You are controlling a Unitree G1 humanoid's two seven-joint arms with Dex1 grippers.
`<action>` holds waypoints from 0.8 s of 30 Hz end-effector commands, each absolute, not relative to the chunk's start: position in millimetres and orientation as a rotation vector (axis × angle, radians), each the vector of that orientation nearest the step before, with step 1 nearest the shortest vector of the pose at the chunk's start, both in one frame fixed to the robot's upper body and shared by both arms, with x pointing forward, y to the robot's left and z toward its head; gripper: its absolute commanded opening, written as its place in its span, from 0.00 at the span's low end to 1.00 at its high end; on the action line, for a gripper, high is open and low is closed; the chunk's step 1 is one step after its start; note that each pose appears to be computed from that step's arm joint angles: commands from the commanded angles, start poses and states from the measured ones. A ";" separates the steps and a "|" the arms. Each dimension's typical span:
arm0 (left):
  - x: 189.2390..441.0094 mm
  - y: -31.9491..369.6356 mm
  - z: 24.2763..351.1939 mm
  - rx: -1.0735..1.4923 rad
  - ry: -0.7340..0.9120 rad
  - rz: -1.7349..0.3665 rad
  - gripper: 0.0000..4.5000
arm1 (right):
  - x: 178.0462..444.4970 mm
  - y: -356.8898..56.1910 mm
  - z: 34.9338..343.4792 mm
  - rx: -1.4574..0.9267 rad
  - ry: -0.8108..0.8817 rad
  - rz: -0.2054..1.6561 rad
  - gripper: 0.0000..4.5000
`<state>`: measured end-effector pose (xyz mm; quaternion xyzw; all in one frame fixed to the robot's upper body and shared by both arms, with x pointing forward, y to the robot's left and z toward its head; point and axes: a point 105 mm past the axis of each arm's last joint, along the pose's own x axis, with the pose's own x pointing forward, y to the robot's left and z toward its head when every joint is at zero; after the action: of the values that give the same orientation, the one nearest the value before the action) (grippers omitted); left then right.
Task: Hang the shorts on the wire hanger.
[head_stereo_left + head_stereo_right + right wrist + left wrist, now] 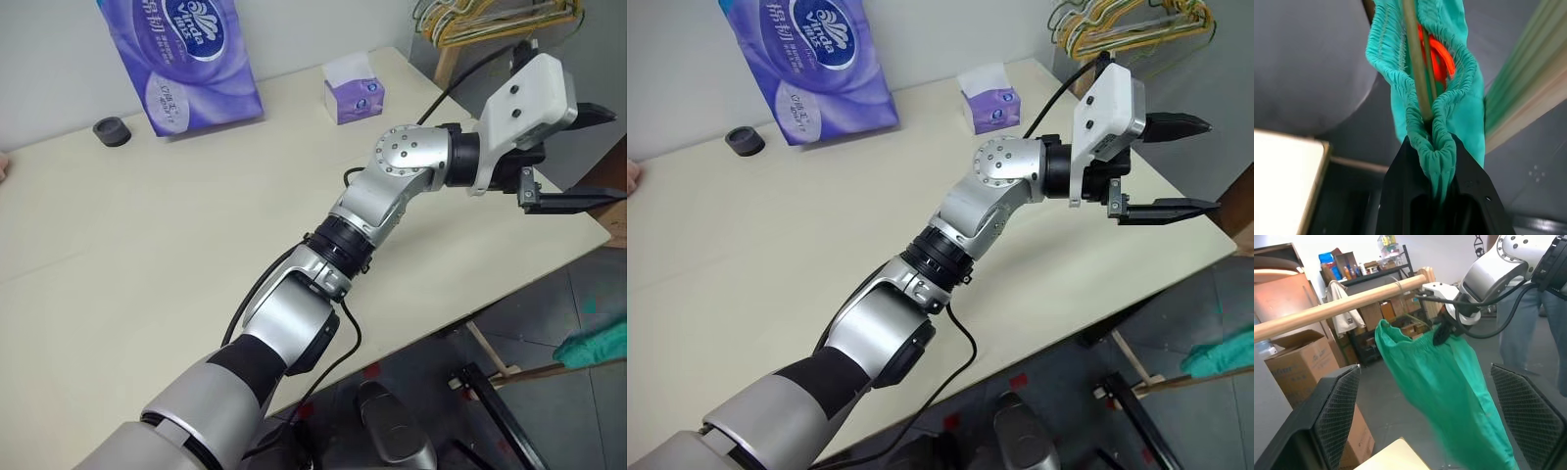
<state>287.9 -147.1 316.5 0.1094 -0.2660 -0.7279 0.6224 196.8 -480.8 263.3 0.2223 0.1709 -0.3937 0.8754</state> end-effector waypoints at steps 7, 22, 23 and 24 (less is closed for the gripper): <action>233.4 -181.2 341.7 0.209 -0.750 -1.820 1.00 | 199.4 -467.4 266.7 0.471 0.318 -0.765 0.00; 225.3 -181.3 335.7 0.210 -0.753 -1.890 1.00 | 193.2 -441.2 293.2 0.313 0.207 -0.758 0.58; 225.2 -181.3 335.8 0.211 -0.754 -1.890 1.00 | 190.8 -438.5 298.3 0.275 0.192 -0.766 0.66; 225.0 -181.3 335.9 0.212 -0.755 -1.891 1.00 | 188.2 -436.3 303.2 0.252 0.170 -0.785 0.74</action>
<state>281.2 -146.7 313.3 0.1186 -0.2670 -0.7487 0.5951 201.1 -437.6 281.5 0.1487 0.1248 -0.3565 0.9139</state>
